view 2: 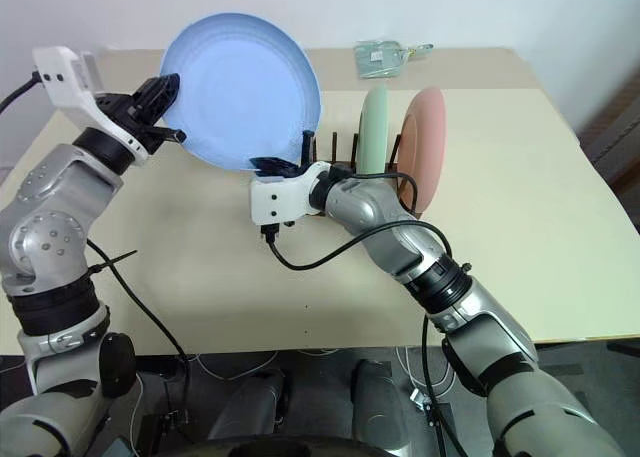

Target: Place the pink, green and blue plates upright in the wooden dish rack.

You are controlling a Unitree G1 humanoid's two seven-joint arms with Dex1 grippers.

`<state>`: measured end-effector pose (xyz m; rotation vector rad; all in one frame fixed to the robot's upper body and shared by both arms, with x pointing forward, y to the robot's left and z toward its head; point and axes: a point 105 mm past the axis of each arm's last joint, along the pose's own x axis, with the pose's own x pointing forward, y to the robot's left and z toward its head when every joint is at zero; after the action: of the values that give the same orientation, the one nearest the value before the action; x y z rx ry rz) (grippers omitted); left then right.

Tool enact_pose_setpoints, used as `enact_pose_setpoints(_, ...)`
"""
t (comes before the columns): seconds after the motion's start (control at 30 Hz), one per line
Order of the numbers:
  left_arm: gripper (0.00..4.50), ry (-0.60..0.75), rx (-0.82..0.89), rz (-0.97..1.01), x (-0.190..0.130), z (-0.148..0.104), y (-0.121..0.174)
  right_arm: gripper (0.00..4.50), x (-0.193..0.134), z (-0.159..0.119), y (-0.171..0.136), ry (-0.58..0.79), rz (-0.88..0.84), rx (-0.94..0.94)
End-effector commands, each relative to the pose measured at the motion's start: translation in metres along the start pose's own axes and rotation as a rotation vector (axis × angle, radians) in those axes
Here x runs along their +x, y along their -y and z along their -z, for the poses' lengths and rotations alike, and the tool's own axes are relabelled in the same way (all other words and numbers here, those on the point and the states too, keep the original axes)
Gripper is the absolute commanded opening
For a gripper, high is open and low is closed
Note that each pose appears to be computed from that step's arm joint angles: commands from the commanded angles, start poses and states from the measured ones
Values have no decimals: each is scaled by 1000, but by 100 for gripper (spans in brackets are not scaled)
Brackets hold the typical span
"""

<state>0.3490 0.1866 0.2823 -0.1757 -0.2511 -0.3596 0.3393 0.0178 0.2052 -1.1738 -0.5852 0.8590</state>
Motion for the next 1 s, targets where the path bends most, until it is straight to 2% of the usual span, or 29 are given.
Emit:
enact_pose_setpoints(0.03,106,95,-62,0,-2,-17,2,0,-2,-14,18,55,87,-1)
enact_pose_setpoints(0.17,308,309,-130,-223,-6,-56,-40,0,-7,-25,28,120,160,106)
enact_pose_setpoints(0.23,308,356,-12,-343,-13,-66,-62,0,-12,-29,35,154,207,182)
enact_pose_setpoints(0.3,308,351,166,-380,-18,-66,-70,0,-19,-33,44,203,257,307)
enact_pose_setpoints(0.37,308,304,305,-350,-19,-51,-70,0,-30,-39,57,279,313,458)
enact_pose_setpoints(0.43,308,206,394,-286,-19,-20,-65,0,-44,-43,70,359,365,666)
enact_pose_setpoints(0.53,308,49,433,-89,-25,37,-39,0,-62,-39,81,430,421,971)
enact_pose_setpoints(0.6,308,-68,460,114,-34,77,-4,0,-70,-34,80,441,450,1155)
enact_pose_setpoints(0.67,308,-135,446,256,-45,101,20,0,-74,-31,78,431,471,1277)
enact_pose_setpoints(0.8,308,-195,388,379,-56,119,41,0,-77,-27,73,416,504,1453)
enact_pose_setpoints(1.0,308,-232,381,425,-58,128,47,0,-76,-25,66,374,496,1540)
